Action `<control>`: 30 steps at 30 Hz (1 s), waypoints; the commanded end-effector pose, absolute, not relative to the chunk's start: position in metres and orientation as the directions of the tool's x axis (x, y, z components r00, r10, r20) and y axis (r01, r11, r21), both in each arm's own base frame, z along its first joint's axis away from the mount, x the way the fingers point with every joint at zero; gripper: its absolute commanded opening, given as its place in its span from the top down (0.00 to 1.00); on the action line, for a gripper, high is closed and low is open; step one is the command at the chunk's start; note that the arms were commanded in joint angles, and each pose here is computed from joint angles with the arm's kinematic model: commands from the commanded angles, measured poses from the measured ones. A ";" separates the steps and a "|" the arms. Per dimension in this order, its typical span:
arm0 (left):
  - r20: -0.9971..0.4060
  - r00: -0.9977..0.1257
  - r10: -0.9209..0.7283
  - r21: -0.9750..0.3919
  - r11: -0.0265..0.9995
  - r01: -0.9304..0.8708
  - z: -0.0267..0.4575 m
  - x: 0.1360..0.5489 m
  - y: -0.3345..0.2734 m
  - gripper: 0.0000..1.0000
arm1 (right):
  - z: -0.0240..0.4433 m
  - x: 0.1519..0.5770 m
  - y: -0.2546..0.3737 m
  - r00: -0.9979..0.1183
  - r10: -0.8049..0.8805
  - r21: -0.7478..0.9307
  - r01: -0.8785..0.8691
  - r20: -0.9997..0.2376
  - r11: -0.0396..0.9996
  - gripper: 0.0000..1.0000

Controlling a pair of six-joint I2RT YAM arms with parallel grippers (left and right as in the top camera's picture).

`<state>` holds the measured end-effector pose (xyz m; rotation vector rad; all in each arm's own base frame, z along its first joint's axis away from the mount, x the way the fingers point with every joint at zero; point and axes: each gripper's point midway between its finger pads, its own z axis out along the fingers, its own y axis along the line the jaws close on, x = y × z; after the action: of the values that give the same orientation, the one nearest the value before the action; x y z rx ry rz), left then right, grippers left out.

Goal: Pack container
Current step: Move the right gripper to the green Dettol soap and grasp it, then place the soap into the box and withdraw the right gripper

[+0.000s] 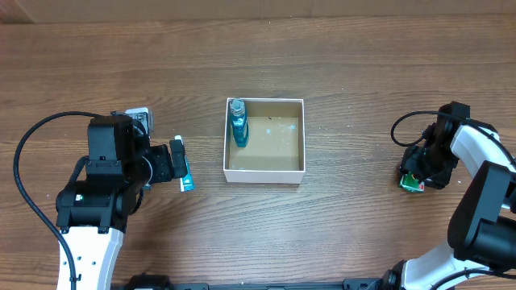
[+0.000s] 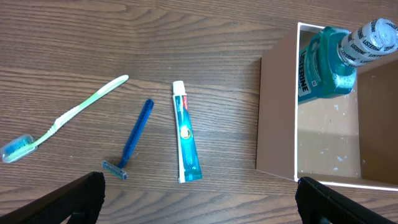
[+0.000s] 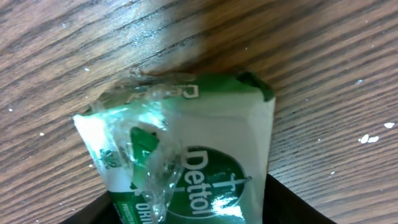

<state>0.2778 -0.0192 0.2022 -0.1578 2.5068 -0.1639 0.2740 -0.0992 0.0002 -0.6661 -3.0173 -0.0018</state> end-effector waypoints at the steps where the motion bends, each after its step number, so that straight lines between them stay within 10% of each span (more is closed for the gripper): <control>1: -0.597 -0.791 -0.136 -0.131 0.989 -0.071 0.211 0.281 -0.014 0.00 | 0.000 0.276 -0.098 -0.908 0.417 -0.003 0.417 0.043 0.909 0.44; 17: -0.598 -0.790 -0.136 -0.131 0.989 -0.071 0.212 0.281 -0.014 0.00 | 0.021 0.304 -0.092 -0.907 0.421 0.084 0.419 -0.008 0.904 0.59; 30: -0.598 -0.790 -0.136 -0.131 0.989 -0.071 0.212 0.281 -0.014 0.00 | 0.230 0.369 0.040 -0.914 0.121 0.149 0.067 -0.386 0.986 0.68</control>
<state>0.2777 -0.0185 0.2021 -0.1595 2.5073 -0.1590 0.3634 -0.0084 0.1647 -0.2633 -3.3651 -0.1243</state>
